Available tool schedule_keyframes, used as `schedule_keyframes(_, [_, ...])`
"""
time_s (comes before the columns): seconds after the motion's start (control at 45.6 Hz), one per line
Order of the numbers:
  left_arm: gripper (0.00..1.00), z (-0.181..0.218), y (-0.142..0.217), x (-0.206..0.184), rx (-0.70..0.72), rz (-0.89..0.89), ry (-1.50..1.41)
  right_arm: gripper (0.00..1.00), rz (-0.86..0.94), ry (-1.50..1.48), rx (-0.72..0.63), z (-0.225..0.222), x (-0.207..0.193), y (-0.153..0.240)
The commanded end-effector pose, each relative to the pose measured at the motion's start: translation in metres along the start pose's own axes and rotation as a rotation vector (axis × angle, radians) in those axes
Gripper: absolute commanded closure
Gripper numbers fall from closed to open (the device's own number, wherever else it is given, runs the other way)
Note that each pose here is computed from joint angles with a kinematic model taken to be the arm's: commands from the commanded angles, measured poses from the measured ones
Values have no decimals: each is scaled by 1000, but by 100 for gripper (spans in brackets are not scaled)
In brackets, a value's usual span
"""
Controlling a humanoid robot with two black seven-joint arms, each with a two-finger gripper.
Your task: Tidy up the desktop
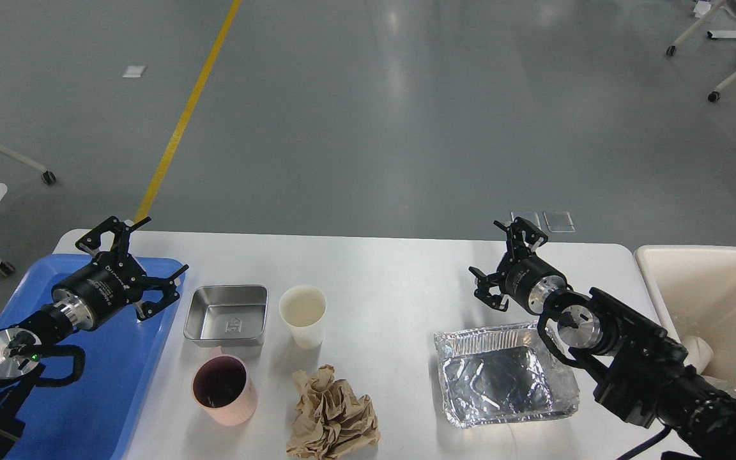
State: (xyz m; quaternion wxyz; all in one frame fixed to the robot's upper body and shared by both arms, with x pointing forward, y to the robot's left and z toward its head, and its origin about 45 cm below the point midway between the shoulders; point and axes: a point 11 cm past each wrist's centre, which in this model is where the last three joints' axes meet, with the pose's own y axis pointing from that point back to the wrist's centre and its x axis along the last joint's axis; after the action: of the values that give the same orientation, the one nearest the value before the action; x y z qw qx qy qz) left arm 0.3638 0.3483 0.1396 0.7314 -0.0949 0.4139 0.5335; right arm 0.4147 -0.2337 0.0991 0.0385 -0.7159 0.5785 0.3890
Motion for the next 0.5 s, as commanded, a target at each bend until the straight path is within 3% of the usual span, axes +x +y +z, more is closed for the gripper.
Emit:
schedule_keyframes(0.0, [2, 0, 0, 0, -1, -3, -1, 0, -6, 4, 5, -4, -3, -1])
schedule_keyframes(0.482, [2, 11, 5, 6, -46, 20, 28, 0, 16, 0, 1, 0, 3, -2])
